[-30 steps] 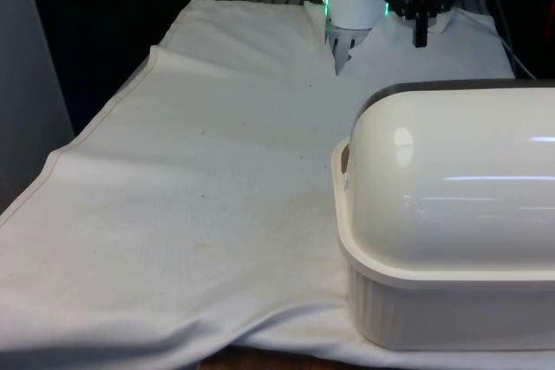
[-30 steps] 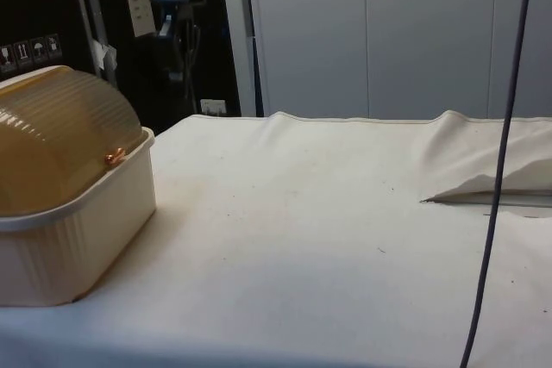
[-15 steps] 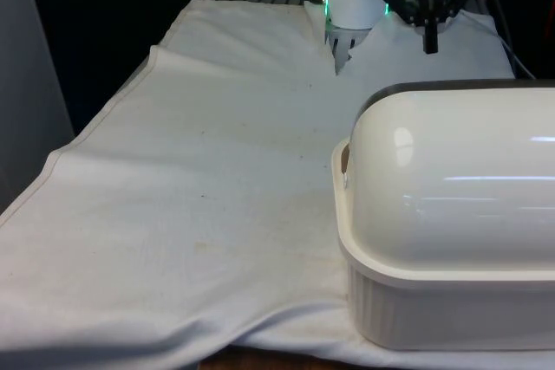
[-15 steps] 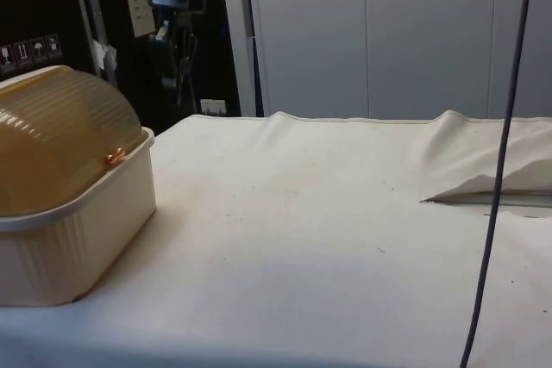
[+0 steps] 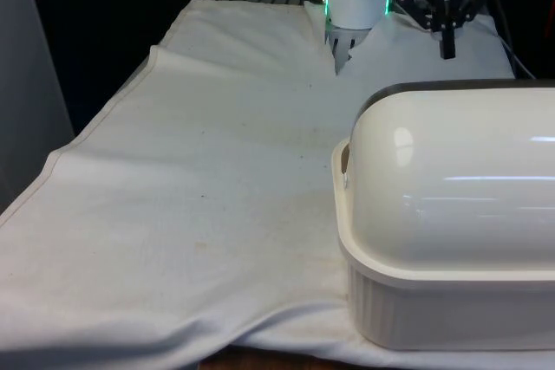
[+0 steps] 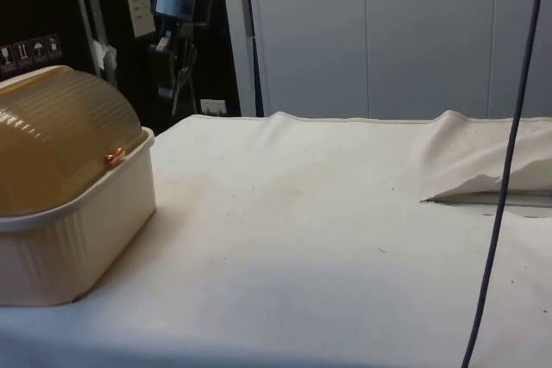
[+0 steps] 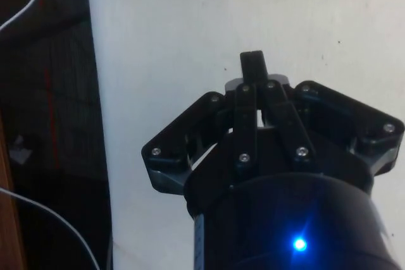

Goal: Open the lid, then close it.

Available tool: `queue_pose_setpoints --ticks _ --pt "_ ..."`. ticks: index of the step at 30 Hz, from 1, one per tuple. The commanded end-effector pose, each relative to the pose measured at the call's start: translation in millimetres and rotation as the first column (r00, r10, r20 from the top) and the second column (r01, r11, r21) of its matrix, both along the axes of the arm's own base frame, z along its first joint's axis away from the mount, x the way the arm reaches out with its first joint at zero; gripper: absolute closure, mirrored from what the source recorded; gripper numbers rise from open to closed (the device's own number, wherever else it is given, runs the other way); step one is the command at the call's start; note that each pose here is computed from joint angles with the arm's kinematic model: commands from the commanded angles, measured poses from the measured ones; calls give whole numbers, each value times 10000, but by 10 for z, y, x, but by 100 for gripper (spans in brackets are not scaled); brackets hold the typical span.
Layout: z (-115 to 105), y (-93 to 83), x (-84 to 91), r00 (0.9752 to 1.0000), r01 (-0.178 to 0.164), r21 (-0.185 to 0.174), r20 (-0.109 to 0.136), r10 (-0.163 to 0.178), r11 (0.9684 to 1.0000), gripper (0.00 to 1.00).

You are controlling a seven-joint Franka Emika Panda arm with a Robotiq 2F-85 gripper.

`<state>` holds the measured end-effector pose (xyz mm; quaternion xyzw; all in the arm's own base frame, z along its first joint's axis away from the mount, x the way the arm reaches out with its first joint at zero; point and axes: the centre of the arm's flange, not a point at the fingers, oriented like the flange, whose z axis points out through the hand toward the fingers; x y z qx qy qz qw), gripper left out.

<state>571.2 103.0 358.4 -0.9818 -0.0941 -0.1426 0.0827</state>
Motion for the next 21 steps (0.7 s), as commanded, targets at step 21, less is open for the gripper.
queue_pose_setpoints --ticks 21 --pt "-223 308 5 9953 -279 52 930 273 9996 100"
